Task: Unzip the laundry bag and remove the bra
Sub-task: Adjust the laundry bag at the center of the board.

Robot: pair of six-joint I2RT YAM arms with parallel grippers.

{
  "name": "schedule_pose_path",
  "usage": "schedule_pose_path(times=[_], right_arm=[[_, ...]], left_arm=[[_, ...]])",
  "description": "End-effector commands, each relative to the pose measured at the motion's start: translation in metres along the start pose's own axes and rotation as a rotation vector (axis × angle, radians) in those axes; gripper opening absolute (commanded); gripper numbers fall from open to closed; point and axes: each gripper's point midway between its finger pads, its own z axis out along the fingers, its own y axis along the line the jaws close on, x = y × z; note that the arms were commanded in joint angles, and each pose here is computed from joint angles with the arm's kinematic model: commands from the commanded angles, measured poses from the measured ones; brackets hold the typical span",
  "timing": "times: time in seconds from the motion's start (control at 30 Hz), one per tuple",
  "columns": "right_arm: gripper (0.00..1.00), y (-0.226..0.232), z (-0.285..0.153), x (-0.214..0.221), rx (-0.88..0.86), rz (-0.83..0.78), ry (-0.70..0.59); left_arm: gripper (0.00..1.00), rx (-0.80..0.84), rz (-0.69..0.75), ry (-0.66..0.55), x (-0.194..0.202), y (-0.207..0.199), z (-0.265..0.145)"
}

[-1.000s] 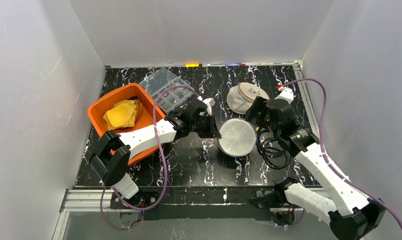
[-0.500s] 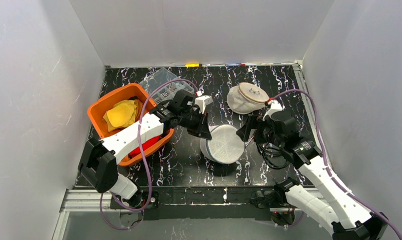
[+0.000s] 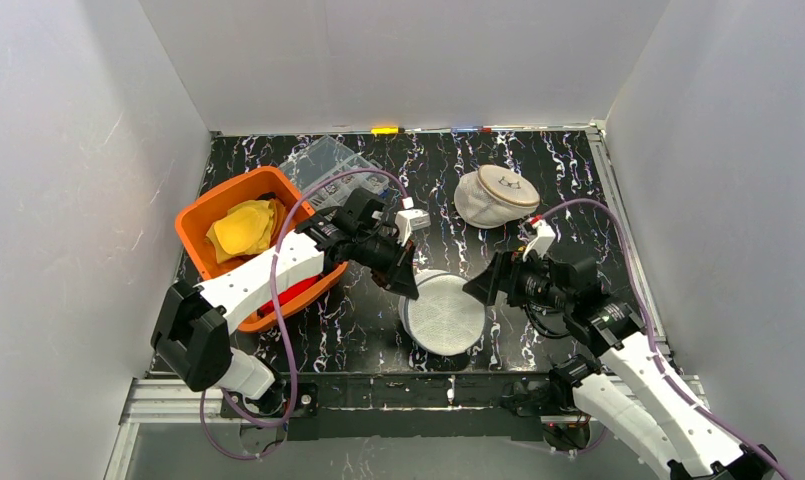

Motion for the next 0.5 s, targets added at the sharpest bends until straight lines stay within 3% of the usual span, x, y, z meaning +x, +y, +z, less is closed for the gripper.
schedule_pose_path(times=[0.0, 0.47], right_arm=[[0.99, 0.022, -0.008, 0.005, -0.141, -0.007, -0.013], [0.93, 0.012, -0.011, 0.026, -0.135, 0.057, -0.009]], left_arm=[[0.0, 0.051, 0.078, -0.023, 0.002, -0.012, -0.008], [0.0, 0.034, 0.077, -0.033, -0.002, -0.007, -0.004]])
